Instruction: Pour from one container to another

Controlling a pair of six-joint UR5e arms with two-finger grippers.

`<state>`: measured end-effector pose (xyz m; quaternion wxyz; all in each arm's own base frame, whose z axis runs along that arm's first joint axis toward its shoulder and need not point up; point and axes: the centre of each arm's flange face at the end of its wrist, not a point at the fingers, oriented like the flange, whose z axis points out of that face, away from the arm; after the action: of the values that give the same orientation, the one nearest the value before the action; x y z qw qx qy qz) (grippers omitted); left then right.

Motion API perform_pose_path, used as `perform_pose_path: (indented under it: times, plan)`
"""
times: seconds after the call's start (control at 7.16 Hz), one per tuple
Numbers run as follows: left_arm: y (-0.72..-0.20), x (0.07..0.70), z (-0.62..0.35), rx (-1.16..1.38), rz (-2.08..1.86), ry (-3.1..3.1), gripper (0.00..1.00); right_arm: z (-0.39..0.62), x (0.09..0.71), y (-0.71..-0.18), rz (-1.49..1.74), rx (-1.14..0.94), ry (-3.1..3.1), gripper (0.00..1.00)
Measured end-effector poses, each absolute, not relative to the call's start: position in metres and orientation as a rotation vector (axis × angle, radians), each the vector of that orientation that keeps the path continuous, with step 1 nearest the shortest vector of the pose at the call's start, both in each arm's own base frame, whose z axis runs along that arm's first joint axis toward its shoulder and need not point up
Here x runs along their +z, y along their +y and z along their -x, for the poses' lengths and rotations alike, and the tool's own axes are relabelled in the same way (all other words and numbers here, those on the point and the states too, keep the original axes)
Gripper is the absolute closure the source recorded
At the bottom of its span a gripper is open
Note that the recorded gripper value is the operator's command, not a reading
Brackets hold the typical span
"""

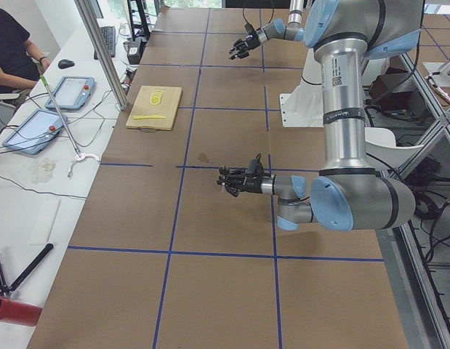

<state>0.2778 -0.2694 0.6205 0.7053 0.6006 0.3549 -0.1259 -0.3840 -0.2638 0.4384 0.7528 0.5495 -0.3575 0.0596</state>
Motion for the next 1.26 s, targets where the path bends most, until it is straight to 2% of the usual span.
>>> perform_pose_path:
  times: [0.56, 1.26]
  plan:
    - [-0.264, 0.632, -0.282, -0.381, -1.311, 0.784, 1.00, 0.385, 0.437, -0.264, -1.200, 0.131, -0.784, 1.00]
    - [-0.257, 0.640, -0.302, -0.324, -1.270, 0.743, 1.00, 0.386, 0.434, -0.264, -1.199, 0.137, -0.793, 1.00]
